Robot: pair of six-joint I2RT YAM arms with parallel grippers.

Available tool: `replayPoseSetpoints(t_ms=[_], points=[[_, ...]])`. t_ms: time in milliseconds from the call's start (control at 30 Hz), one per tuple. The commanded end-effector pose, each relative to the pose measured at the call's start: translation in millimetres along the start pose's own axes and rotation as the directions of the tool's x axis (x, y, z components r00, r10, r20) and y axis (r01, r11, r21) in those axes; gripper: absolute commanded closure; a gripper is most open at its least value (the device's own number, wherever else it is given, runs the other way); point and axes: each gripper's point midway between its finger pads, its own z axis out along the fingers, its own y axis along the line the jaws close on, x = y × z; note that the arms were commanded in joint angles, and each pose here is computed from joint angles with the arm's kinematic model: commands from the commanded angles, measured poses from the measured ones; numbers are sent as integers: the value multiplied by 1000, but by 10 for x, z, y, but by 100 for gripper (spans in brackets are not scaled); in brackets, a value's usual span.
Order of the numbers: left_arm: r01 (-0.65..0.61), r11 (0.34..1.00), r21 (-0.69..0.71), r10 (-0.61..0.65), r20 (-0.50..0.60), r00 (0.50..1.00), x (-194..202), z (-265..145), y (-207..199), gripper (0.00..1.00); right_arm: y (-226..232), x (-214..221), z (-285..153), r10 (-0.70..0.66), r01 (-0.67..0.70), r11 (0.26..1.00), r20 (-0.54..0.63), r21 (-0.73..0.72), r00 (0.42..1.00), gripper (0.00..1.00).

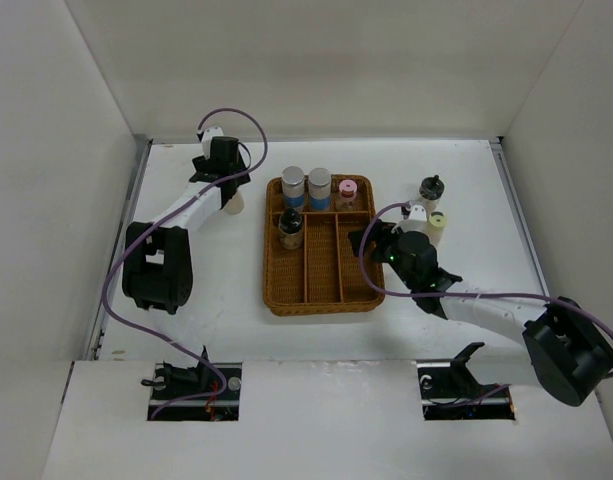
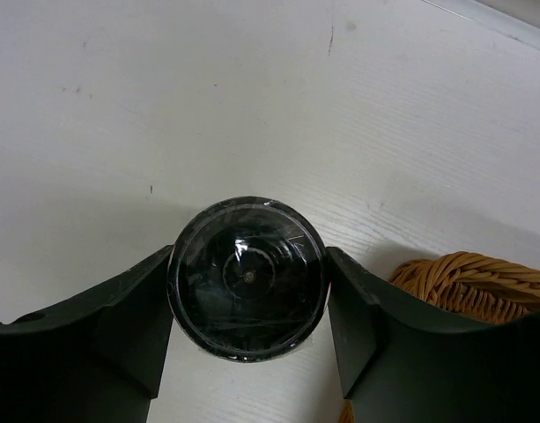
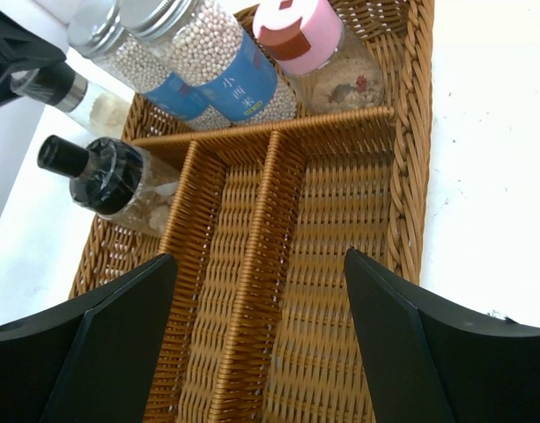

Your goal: Organize the condiment bottles

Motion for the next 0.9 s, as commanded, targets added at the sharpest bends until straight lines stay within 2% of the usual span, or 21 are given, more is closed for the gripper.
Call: replayPoseSetpoints(t_ms=[0,100,300,600,867], points=[[0,1000,4,0,56,998,-235,-80,-35,54,168,-207,34,20,-16,999,69,-52,997,16],[27,1000,10,-28,88,996,-314,-260,26,65,172,-219,21,21,-17,998,72,-55,997,16],[86,989,116,-107,184,977,-467,-1031,5,67,180,-237,9,23,-18,998,77,-58,997,16],[-6,968,252,-44,192,980,27,-2119,-163,68,178,-237,12,23,-18,998,77,-56,997,16],[-93,928,361,43,144,989,513,-2624,-458,69,184,-249,8,21,-16,998,81,-58,997,16]])
